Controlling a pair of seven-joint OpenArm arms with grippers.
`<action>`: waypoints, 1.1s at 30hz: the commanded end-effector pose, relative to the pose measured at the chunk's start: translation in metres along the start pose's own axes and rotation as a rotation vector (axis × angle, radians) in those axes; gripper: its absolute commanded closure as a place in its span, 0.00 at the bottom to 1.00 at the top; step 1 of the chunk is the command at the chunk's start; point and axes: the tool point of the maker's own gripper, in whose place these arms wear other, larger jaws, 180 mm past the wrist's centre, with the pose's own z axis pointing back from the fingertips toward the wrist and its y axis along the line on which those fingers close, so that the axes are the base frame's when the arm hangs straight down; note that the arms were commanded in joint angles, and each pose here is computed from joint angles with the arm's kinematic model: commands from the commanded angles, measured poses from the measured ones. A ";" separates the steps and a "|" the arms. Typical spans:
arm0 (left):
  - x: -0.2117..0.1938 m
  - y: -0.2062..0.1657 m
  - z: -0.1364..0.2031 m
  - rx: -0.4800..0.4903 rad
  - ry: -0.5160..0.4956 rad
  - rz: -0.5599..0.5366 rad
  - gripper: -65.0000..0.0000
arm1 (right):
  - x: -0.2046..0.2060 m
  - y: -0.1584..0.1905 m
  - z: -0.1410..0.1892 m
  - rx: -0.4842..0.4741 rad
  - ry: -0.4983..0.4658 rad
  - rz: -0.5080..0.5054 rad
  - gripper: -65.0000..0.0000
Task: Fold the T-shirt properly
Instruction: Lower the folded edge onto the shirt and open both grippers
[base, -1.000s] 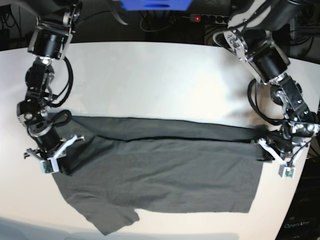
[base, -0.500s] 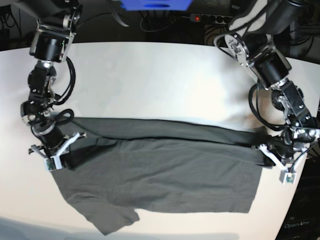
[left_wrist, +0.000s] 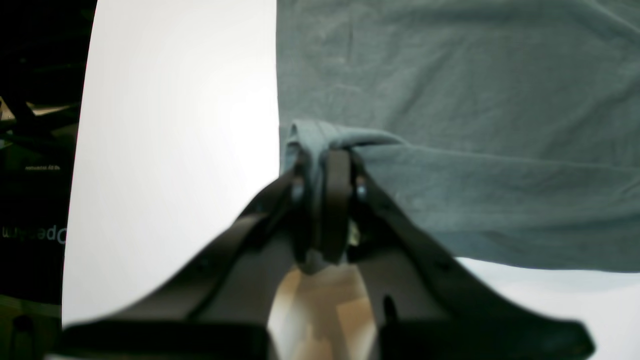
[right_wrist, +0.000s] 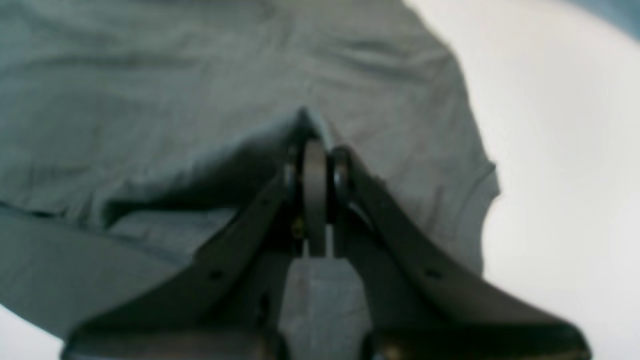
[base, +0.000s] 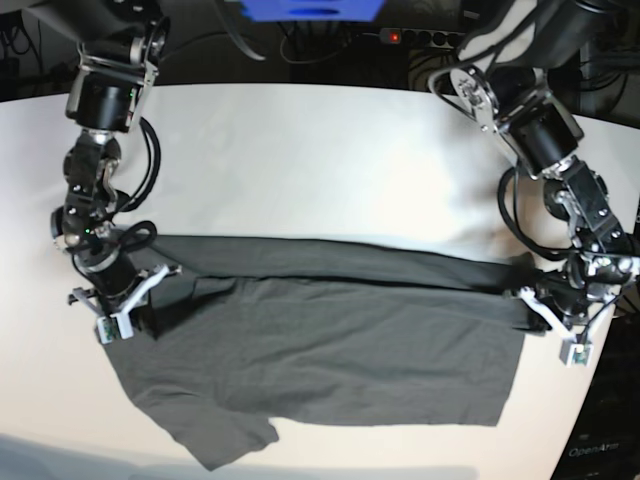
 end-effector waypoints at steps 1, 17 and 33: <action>0.023 0.007 0.005 0.017 -0.067 -0.005 0.96 | 0.027 -0.011 -0.001 -0.019 -0.080 0.000 0.99; 0.020 0.007 0.005 0.017 -0.060 -0.007 0.96 | 0.026 -0.011 -0.001 -0.020 -0.078 0.004 0.99; 0.017 0.013 0.007 0.028 -0.056 -0.006 0.96 | 0.023 -0.009 -0.001 -0.015 -0.070 0.005 0.79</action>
